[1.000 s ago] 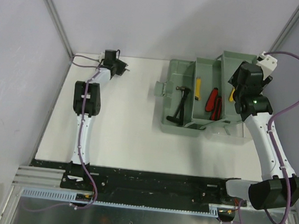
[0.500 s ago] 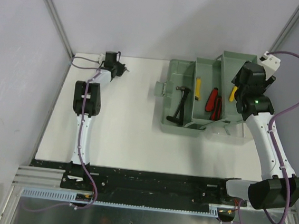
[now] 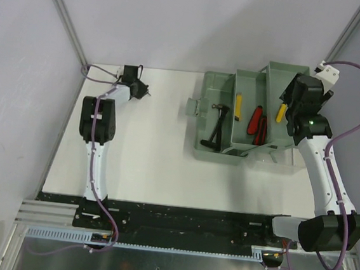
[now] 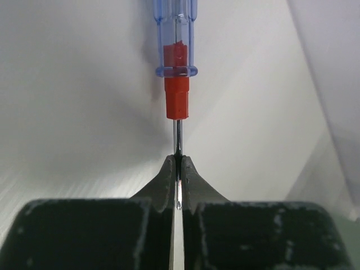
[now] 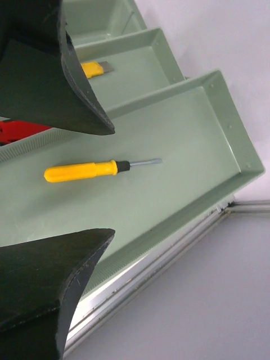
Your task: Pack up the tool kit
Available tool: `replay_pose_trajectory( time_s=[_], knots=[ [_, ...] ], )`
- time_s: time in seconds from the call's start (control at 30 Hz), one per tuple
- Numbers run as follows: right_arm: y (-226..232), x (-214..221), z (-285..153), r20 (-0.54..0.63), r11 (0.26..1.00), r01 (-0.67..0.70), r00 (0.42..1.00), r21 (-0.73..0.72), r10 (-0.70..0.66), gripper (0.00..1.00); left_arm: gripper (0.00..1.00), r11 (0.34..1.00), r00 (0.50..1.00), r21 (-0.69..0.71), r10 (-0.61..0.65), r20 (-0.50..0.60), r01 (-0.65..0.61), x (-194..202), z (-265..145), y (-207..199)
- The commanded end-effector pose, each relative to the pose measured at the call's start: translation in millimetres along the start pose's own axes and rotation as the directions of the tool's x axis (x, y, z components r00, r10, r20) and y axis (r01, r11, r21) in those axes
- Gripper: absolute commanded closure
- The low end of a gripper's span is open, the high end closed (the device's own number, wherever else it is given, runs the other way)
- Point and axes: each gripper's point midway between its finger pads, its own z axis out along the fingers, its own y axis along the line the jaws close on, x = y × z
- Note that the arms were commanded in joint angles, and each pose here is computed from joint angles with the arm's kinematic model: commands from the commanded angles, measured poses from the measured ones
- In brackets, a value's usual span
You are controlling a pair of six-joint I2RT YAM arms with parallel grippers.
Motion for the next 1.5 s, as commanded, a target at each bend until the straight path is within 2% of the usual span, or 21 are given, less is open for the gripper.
replay_pose_trajectory(
  time_s=[0.0, 0.07, 0.13, 0.2, 0.3, 0.4, 0.5, 0.6, 0.73, 0.87, 0.97, 1.07, 1.23, 1.47],
  knots=[
    [21.0, -8.5, -8.6, 0.003, 0.989, -0.007, 1.000, -0.146, 0.007, 0.28, 1.00, 0.974, 0.983, 0.129, 0.182, 0.041, -0.185, -12.5, -79.6, -56.6],
    [45.6, 1.2, -14.9, -0.039, 0.955, 0.022, 0.999, -0.297, -0.035, 0.27, 1.00, 0.954, 0.971, 0.182, 0.238, 0.028, -0.239, -2.1, -104.5, -68.2],
    [75.5, 16.1, -27.6, -0.092, 0.885, 0.028, 0.993, -0.465, -0.079, 0.27, 1.00, 0.925, 0.955, 0.243, 0.296, 0.021, -0.292, 8.1, -130.6, -80.7],
    [98.0, 28.5, -40.1, -0.132, 0.818, 0.012, 0.985, -0.575, -0.108, 0.26, 1.00, 0.893, 0.942, 0.315, 0.334, 0.013, -0.321, 19.1, -156.2, -94.6],
    [121.2, 36.7, -55.5, -0.154, 0.751, -0.008, 0.980, -0.661, -0.124, 0.26, 1.00, 0.832, 0.923, 0.430, 0.384, 0.011, -0.351, 35.6, -197.6, -118.4],
    [126.2, 27.3, -61.7, -0.145, 0.744, -0.036, 0.986, -0.668, -0.082, 0.26, 1.00, 0.735, 0.891, 0.550, 0.453, 0.036, -0.396, 56.3, -243.3, -150.8],
    [104.2, 10.1, -52.4, -0.113, 0.828, -0.060, 0.994, -0.558, -0.004, 0.26, 1.00, 0.583, 0.834, 0.680, 0.546, 0.078, -0.445, 90.8, -291.7, -189.1],
    [59.2, -11.2, -42.9, -0.050, 0.925, -0.090, 0.996, -0.370, 0.077, 0.26, 1.00, 0.447, 0.788, 0.776, 0.607, 0.103, -0.445, 130.6, -332.2, -221.0],
    [-14.6, -39.6, -49.9, 0.090, 0.983, -0.139, 0.985, -0.119, 0.150, 0.27, 1.00, 0.350, 0.773, 0.857, 0.629, 0.085, -0.378, 174.3, -366.8, -259.1],
    [-77.9, -49.4, -71.4, 0.189, 0.975, -0.215, 0.961, 0.063, 0.200, 0.27, 1.00, 0.266, 0.766, 0.915, 0.639, 0.070, -0.305, 221.3, -400.2, -299.2],
    [-102.6, -49.5, -92.6, 0.231, 0.957, -0.267, 0.944, 0.113, 0.236, 0.27, 1.00, 0.263, 0.775, 0.940, 0.632, 0.002, -0.217, 253.5, -414.4, -320.0],
    [-114.5, -47.8, -109.7, 0.243, 0.950, -0.289, 0.936, 0.118, 0.255, 0.28, 1.00, 0.289, 0.776, 0.949, 0.625, -0.086, -0.128, 290.5, -420.0, -333.7],
    [-126.1, -40.5, -134.2, 0.234, 0.940, -0.326, 0.926, 0.099, 0.296, 0.28, 1.00, 0.385, 0.768, 0.923, 0.586, -0.260, 0.018, 344.3, -416.4, -341.7],
    [-133.0, -30.2, -161.4, 0.212, 0.924, -0.379, 0.908, 0.043, 0.362, 0.30, 1.00, 0.454, 0.740, 0.884, 0.555, -0.379, 0.112, 398.1, -415.4, -340.1]
  ],
)
